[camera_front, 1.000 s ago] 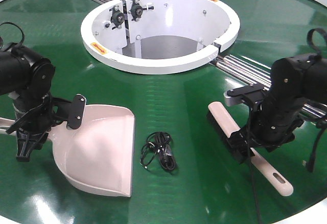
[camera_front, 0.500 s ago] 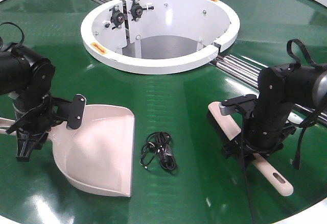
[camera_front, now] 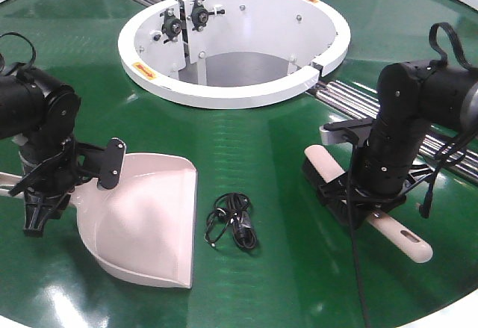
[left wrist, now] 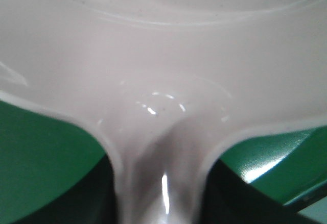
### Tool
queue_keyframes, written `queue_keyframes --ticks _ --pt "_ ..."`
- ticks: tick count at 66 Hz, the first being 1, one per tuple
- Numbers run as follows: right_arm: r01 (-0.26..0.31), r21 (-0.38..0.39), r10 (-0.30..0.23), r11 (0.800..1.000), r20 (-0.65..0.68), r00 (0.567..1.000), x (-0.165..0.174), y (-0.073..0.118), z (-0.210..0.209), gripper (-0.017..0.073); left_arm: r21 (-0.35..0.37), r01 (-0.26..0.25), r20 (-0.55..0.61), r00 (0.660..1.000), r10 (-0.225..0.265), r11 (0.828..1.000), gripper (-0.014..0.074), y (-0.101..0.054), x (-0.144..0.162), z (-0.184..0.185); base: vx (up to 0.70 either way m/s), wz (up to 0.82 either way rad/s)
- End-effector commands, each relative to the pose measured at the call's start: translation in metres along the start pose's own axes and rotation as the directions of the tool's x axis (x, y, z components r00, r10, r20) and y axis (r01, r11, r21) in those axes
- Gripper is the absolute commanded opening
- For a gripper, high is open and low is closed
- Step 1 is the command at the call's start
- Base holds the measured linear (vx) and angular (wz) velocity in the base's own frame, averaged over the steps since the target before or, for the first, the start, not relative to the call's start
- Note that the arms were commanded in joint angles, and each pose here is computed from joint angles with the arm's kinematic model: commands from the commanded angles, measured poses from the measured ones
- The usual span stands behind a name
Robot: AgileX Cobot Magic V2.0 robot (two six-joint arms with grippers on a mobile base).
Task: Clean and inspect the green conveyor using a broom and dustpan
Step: 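Sweep the black cable into the dustpan with the brush in right gripper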
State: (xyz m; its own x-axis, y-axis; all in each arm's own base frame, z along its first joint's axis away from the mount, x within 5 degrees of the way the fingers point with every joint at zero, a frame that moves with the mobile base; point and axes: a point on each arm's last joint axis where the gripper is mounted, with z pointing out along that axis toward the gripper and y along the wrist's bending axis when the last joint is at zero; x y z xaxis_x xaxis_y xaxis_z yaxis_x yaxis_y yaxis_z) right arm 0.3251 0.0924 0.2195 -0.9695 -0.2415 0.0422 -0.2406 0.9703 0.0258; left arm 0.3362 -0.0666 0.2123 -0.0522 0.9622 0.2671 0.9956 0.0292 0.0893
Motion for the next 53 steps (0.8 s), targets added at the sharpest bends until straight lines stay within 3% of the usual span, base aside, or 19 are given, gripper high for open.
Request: queue_keyframes --ticks 1,26,43,53 --pt "-0.027 -0.006 0.027 1.0 0.063 0.998 0.01 0.015 -0.033 -0.0005 -0.068 0.015 0.022 1.0 -0.013 0.998 -0.0006 0.002 0.002 -0.021 0.0 0.0" --pt "-0.06 0.05 0.057 0.997 0.071 0.996 0.02 0.095 -0.021 -0.0004 -0.068 0.015 0.022 1.0 -0.013 0.998 -0.0006 0.002 0.002 -0.021 0.0 0.0" --pt "-0.067 0.058 0.067 0.996 0.017 0.998 0.02 0.122 0.003 -0.0004 -0.068 0.015 0.022 1.0 -0.013 0.998 -0.0006 0.002 0.002 -0.021 0.0 0.0" --pt "-0.083 -0.005 0.083 0.997 0.007 0.997 0.018 0.131 0.01 -0.0004 -0.068 0.015 0.022 1.0 -0.013 0.998 -0.0006 0.002 0.002 -0.021 0.0 0.0"
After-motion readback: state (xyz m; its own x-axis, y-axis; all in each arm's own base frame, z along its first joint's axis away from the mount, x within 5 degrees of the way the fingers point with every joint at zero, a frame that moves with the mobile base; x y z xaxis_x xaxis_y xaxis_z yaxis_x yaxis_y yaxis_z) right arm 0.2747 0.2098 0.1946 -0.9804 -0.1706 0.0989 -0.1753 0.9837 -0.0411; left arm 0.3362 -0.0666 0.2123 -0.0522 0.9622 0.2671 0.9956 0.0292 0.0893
